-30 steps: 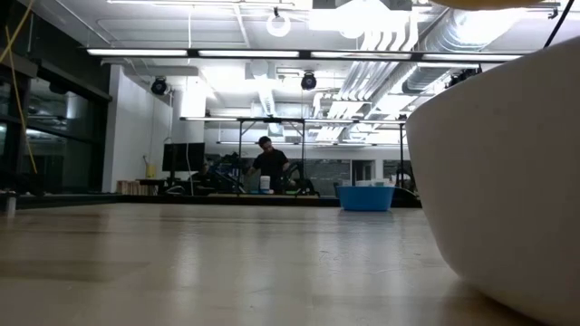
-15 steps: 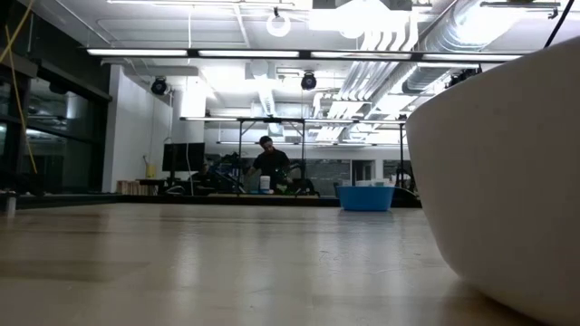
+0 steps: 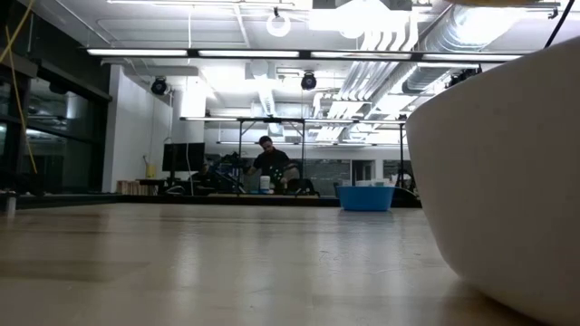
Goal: Nest bowls inside each other
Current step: Stack the yellow bowl on the red bowl
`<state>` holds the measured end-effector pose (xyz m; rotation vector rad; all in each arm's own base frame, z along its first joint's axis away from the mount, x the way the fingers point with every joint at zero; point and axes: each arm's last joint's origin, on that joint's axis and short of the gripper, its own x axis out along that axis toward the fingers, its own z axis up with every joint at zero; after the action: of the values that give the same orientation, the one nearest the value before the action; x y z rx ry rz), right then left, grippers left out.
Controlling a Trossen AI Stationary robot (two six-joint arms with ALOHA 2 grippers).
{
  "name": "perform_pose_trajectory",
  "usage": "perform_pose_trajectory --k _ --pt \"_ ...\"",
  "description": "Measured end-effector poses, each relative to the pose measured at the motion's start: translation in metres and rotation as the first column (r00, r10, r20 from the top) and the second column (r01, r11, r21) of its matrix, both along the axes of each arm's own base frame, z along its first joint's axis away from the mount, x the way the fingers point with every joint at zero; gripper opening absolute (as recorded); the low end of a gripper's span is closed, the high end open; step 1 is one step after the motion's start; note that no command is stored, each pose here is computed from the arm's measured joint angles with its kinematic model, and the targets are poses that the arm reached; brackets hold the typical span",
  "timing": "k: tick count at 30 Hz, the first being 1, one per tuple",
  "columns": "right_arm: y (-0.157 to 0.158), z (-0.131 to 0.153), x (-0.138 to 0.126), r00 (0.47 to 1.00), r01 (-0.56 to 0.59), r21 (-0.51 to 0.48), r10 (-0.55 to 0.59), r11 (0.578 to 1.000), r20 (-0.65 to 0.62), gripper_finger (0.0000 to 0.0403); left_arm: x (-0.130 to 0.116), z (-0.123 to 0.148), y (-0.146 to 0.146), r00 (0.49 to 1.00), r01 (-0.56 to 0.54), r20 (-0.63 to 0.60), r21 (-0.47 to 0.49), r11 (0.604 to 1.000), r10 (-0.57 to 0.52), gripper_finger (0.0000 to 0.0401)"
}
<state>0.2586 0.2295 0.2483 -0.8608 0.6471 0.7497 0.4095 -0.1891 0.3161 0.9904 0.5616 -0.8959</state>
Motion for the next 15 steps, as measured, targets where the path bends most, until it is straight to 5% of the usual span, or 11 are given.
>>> perform_pose_trajectory --k 15 --pt "-0.0005 0.0001 0.0004 1.000 0.007 -0.004 -0.007 1.000 0.003 0.0002 -0.0045 -0.0045 0.0026 0.993 -0.086 -0.086 0.009 0.996 0.086 0.0051"
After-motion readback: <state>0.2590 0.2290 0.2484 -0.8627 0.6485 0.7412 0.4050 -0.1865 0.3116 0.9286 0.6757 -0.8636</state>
